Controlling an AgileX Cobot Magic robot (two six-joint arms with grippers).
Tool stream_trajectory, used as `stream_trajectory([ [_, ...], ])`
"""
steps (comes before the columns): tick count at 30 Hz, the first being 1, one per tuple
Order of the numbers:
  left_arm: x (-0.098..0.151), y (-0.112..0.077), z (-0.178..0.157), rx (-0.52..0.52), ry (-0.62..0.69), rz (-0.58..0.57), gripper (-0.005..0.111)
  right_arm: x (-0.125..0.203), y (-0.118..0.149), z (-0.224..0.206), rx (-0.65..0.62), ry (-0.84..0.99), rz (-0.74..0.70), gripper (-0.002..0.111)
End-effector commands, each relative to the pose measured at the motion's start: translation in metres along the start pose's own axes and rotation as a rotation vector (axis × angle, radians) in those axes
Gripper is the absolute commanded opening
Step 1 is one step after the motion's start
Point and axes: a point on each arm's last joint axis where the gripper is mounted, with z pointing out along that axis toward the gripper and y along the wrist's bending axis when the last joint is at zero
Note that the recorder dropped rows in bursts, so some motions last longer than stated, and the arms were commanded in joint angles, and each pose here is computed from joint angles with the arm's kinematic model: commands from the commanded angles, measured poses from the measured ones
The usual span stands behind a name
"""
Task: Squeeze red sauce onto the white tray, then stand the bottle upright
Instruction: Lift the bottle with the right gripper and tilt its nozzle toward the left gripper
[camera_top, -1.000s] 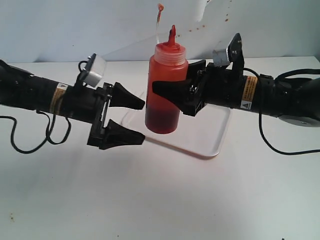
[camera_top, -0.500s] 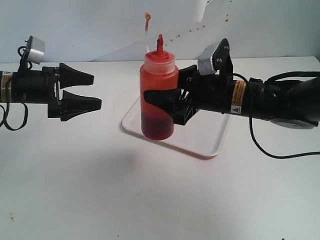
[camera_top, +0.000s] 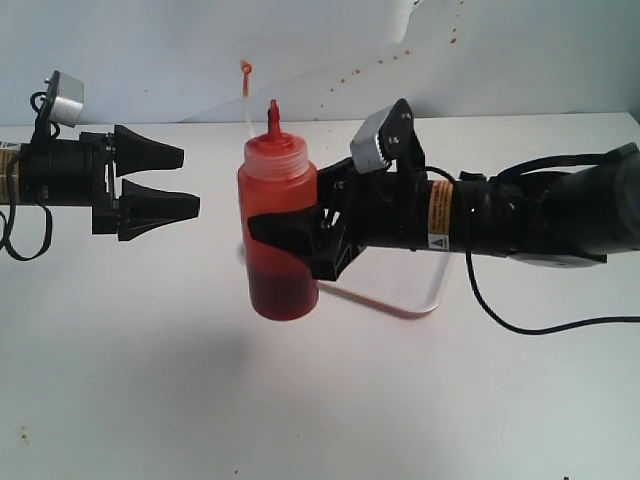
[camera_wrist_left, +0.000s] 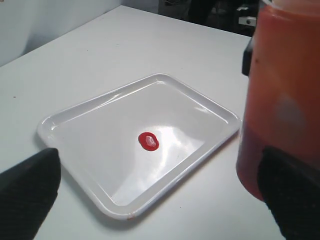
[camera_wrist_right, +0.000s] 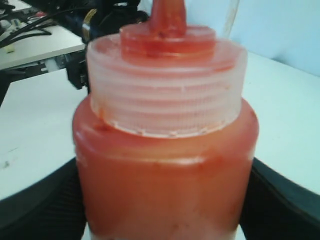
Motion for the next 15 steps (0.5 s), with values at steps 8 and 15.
stream_trajectory([
  [8,-0.005,0.000,-0.002,-0.005,-0.021,0.005,0.105,0.014,0.037,0.024,-0.185,0.053,-0.052,0.000],
  [15,-0.005,0.000,-0.002,-0.009,-0.026,0.002,0.105,0.029,0.042,0.043,-0.183,-0.084,-0.098,0.000],
])
